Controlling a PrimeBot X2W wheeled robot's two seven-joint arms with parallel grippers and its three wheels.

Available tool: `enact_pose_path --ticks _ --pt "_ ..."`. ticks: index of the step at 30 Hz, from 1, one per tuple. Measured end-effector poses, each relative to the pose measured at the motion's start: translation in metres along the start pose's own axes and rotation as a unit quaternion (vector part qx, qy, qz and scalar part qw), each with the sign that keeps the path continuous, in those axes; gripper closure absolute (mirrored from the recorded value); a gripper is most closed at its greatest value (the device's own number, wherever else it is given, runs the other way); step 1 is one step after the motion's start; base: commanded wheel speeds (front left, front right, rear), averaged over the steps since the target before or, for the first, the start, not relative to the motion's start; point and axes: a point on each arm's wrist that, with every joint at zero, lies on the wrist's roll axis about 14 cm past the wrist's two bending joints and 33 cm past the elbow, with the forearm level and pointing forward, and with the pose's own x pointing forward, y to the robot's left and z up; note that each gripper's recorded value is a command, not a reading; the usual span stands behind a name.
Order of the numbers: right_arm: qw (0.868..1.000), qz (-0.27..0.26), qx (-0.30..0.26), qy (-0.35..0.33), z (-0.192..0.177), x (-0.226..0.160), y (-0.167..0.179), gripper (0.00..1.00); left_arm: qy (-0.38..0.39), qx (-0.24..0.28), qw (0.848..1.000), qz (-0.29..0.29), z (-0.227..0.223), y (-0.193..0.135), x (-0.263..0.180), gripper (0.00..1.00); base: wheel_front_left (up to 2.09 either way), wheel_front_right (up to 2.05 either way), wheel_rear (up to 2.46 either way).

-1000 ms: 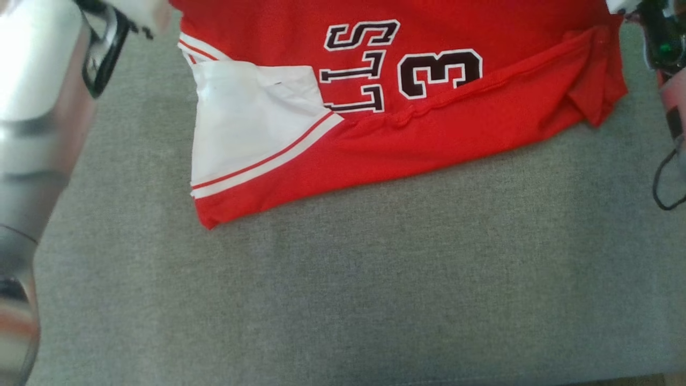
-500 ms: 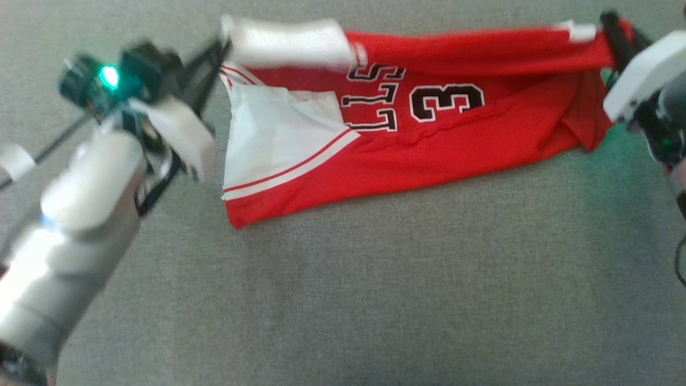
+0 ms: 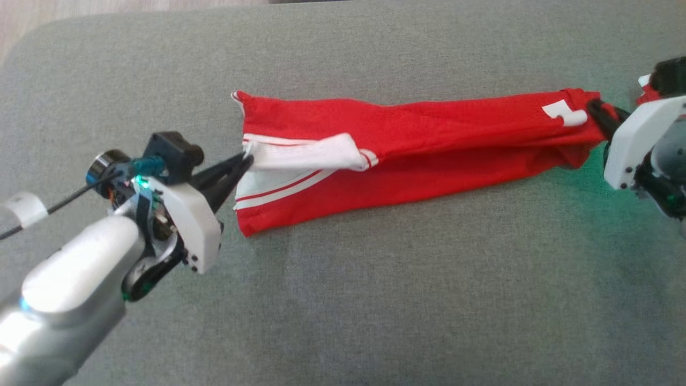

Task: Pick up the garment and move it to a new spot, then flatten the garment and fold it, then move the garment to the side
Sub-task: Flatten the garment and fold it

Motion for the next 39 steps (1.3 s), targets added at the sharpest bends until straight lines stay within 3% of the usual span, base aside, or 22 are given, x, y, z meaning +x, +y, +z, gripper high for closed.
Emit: enact_pose_path --ticks 11,12,13,14,15,19,23,27,30,36,39 --pt "0.998 0.015 -0.042 0.051 -0.034 0.007 0.008 1.00 0.067 0.005 0.997 -0.027 -0.037 -0.022 0.010 1.00 0.00 0.00 0.00" --pt "0.998 0.013 -0.043 0.055 -0.036 0.007 0.006 0.03 0.071 0.004 0.997 -0.028 -0.038 -0.023 0.011 1.00 0.00 0.00 0.00" --pt "0.997 0.010 -0.042 0.057 -0.038 0.007 0.004 0.00 0.072 0.003 0.997 -0.027 -0.039 -0.023 0.013 0.71 0.00 0.00 0.00" --pt "0.997 0.006 -0.040 0.059 -0.039 0.006 0.001 0.00 0.072 0.001 0.997 -0.022 -0.039 -0.022 0.014 0.04 0.00 0.00 0.00" --pt "0.998 0.004 -0.037 0.058 -0.039 0.005 0.000 0.00 0.069 0.003 0.997 -0.015 -0.039 -0.020 0.015 0.00 0.00 0.00 0.00" --pt "1.000 -0.001 0.000 0.007 -0.014 0.000 -0.003 0.00 0.021 -0.007 1.000 0.013 -0.019 -0.014 0.019 0.00 0.00 0.00 0.00" --pt "0.991 0.003 0.061 -0.123 0.055 -0.013 -0.003 0.00 -0.089 -0.025 0.993 0.069 0.030 0.003 0.015 0.00 0.00 0.00 0.00" --pt "0.965 0.016 0.084 -0.248 0.109 -0.035 0.009 0.00 -0.199 -0.033 0.971 0.130 0.074 0.020 0.000 0.00 0.00 0.00 0.00" --pt "0.938 0.026 0.109 -0.327 0.136 -0.054 0.019 0.00 -0.267 -0.040 0.948 0.168 0.099 0.028 -0.015 0.00 0.00 0.00 0.00" --pt "0.908 0.031 0.146 -0.390 0.144 -0.077 0.036 0.00 -0.323 -0.075 0.916 0.224 0.112 0.030 -0.039 0.00 0.00 0.00 0.00" --pt "0.897 0.019 0.166 -0.410 0.128 -0.084 0.040 0.00 -0.332 -0.087 0.907 0.242 0.101 0.022 -0.048 0.00 0.00 0.00 0.00"
